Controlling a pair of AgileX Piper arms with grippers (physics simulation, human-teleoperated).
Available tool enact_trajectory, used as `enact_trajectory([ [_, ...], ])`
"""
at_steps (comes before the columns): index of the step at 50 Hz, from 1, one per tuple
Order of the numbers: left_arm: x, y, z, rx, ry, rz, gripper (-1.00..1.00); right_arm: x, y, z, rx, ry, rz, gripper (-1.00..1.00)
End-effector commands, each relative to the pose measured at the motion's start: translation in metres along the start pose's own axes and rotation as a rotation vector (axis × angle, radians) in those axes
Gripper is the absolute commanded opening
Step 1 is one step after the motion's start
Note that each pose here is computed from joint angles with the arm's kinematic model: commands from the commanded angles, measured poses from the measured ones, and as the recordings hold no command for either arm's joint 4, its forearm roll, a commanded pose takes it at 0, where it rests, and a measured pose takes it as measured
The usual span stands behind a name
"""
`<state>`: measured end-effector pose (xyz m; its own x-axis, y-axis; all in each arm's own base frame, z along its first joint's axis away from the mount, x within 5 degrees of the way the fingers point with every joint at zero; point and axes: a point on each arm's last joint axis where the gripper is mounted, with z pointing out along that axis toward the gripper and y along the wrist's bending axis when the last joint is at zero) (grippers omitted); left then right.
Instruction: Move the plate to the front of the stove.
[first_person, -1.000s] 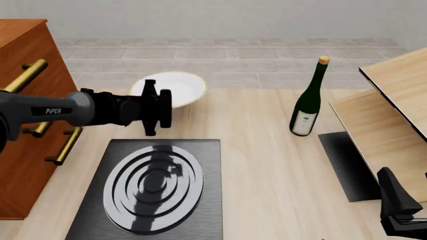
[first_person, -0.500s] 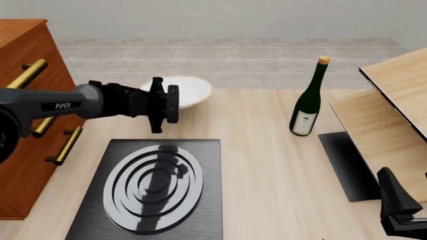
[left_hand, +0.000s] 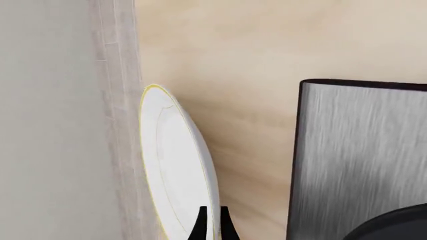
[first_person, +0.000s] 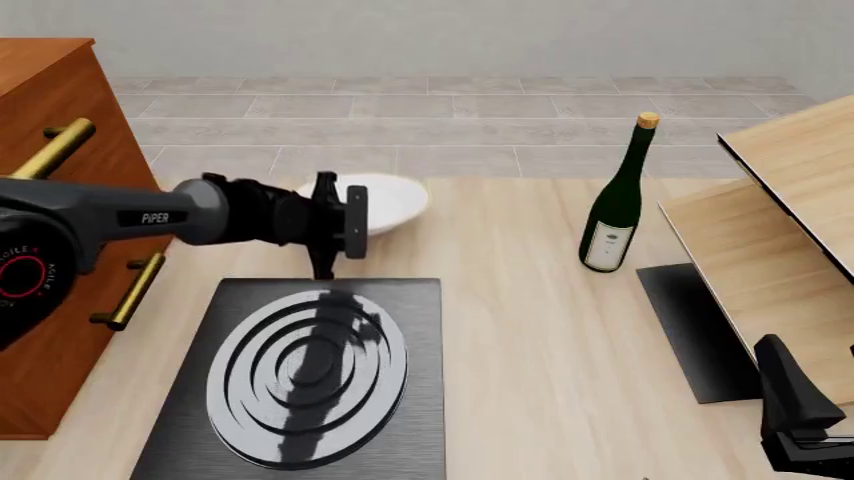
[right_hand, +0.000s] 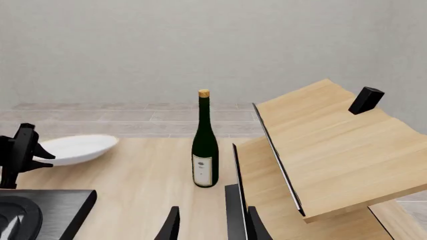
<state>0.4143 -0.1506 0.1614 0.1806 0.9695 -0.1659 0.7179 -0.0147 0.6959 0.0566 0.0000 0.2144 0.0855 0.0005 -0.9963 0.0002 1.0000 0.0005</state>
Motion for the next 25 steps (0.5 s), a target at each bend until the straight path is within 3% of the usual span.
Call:
enact_trajectory([
  [1, -0.014, -0.003, -0.005, 0.009, -0.021, 0.0, -1.0, 0.0, 0.0, 0.0, 0.0, 0.0, 0.0, 1.0],
  [25, -0.008, -0.011, 0.0, 0.03, -0.009, -0.013, -1.0, 0.0, 0.0, 0.0, 0.0, 0.0, -0.001, 1.0],
])
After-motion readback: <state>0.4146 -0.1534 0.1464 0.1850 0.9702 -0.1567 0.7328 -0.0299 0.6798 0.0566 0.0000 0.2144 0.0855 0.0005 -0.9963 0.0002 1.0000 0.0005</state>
